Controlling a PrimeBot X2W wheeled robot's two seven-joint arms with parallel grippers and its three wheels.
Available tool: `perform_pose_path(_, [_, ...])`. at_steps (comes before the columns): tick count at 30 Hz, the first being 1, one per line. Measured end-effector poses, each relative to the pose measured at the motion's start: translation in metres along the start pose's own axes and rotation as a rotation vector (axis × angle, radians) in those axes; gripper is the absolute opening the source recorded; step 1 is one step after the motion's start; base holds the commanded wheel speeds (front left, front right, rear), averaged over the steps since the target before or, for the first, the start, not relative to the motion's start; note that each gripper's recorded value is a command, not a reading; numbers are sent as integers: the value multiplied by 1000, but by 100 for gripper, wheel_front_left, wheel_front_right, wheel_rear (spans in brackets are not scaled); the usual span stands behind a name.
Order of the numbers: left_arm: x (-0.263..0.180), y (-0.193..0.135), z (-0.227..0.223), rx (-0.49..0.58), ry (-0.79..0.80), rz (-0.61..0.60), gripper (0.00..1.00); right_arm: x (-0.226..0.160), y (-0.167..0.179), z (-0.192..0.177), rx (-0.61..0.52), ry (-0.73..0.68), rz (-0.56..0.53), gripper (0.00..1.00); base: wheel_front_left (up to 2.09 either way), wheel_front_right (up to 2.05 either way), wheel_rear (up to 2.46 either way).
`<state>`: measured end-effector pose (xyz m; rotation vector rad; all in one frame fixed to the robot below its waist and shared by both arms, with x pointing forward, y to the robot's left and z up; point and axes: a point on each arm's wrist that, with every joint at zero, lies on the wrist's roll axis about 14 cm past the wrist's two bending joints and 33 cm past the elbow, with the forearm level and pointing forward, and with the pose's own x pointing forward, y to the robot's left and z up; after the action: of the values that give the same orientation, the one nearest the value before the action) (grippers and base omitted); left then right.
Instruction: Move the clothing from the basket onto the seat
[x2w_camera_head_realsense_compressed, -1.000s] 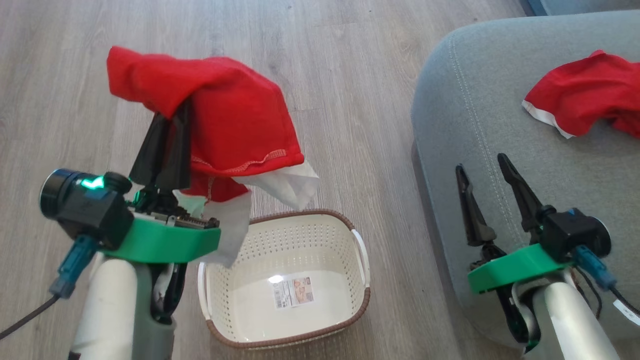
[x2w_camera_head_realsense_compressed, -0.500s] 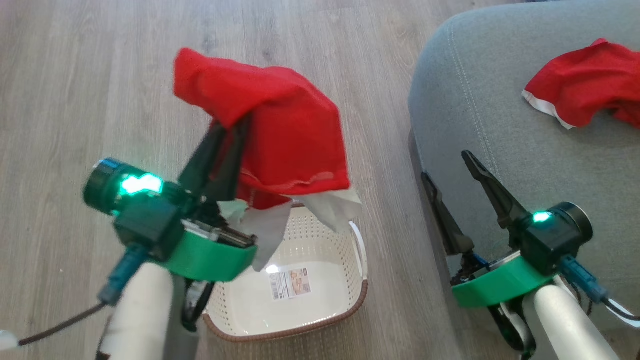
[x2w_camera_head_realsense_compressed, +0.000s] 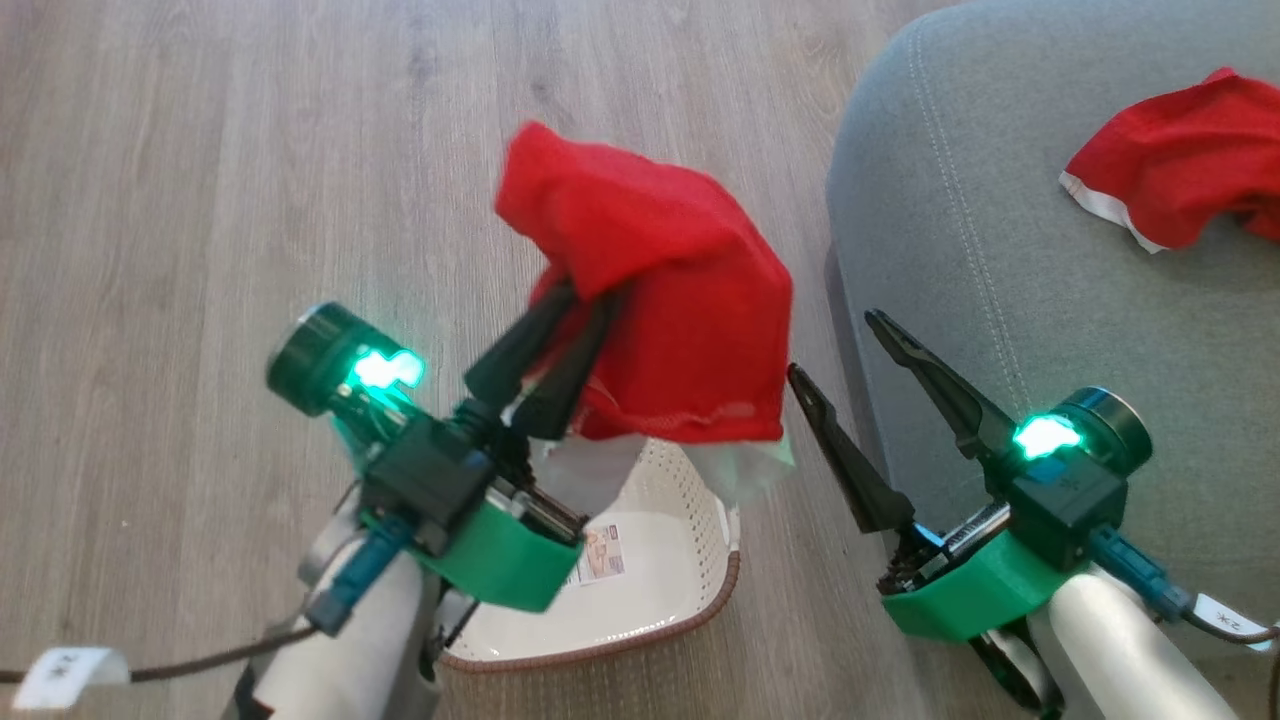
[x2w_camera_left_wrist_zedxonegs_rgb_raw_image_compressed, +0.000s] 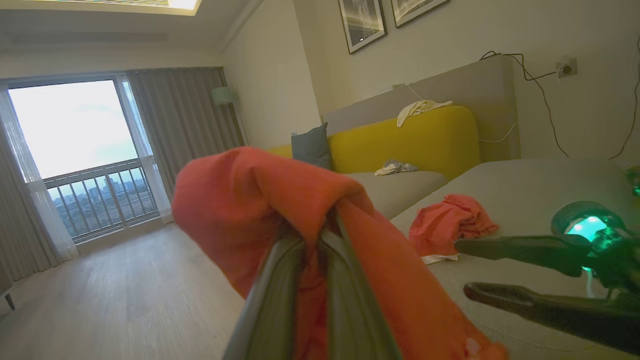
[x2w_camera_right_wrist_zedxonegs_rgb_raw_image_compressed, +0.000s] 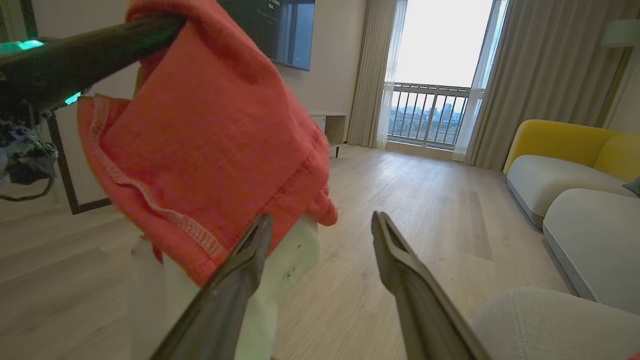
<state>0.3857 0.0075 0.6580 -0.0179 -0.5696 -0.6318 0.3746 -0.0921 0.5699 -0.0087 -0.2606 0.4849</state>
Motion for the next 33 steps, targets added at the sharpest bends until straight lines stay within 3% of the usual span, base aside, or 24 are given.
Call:
perform_pose_path(11, [-3, -47, -9, 20, 24, -206, 0, 4, 11, -11, -44, 39, 86, 100, 0, 0, 0])
perform_pose_path(18, [-10, -67, -18, 25, 54, -298, 0, 3, 32, -22, -108, 80, 206, 100, 0, 0, 0])
perform_pose_path(33, [-20, -88, -28, 11, 94, -373, 0, 4, 76, -36, -272, 103, 442, 100, 0, 0, 0])
